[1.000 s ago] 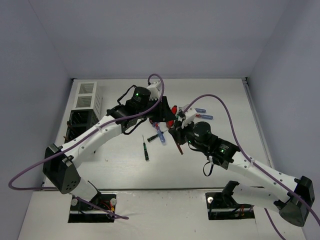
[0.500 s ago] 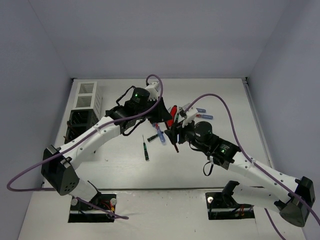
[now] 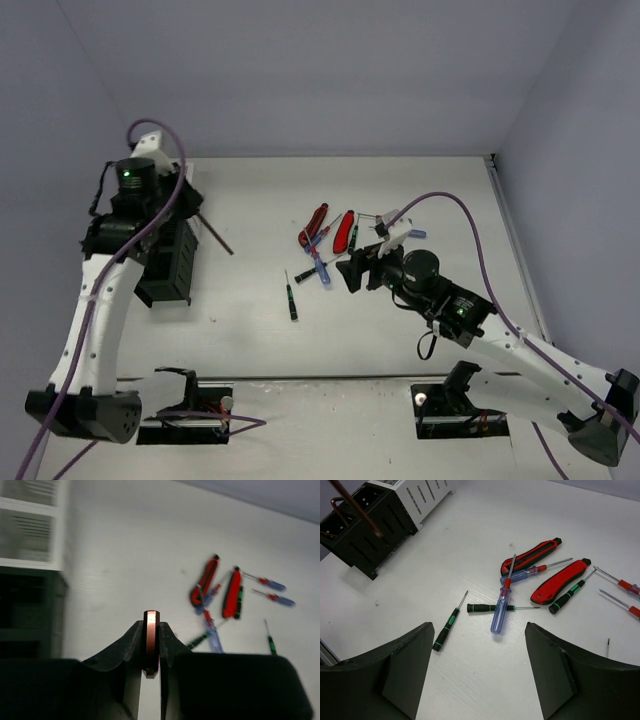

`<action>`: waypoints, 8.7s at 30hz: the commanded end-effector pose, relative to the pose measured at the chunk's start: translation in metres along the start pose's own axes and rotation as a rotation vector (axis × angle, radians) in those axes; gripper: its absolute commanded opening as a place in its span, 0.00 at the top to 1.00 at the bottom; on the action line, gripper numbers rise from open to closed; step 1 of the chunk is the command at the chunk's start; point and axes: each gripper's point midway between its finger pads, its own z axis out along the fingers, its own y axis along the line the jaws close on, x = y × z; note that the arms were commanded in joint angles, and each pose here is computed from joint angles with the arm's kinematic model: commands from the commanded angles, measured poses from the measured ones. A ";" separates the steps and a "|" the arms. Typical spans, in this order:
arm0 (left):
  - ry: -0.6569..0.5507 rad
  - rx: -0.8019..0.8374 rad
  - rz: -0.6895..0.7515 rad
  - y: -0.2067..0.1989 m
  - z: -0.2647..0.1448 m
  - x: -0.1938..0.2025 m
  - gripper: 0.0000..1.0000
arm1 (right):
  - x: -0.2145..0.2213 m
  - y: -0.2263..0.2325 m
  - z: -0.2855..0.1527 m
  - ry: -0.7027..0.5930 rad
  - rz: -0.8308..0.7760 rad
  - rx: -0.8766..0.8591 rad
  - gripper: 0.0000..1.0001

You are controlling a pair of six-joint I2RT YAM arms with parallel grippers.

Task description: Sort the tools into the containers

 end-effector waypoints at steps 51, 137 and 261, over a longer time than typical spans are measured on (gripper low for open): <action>0.143 -0.092 -0.038 -0.008 -0.004 0.057 0.42 | 0.054 -0.047 -0.003 0.088 0.130 0.278 0.32; -0.405 -0.541 -0.069 0.205 0.055 -0.037 0.54 | 0.066 -0.045 -0.029 0.094 0.164 0.228 0.30; 0.730 0.192 0.881 -0.128 0.147 0.272 0.70 | 0.078 -0.048 -0.042 0.152 0.186 0.249 0.30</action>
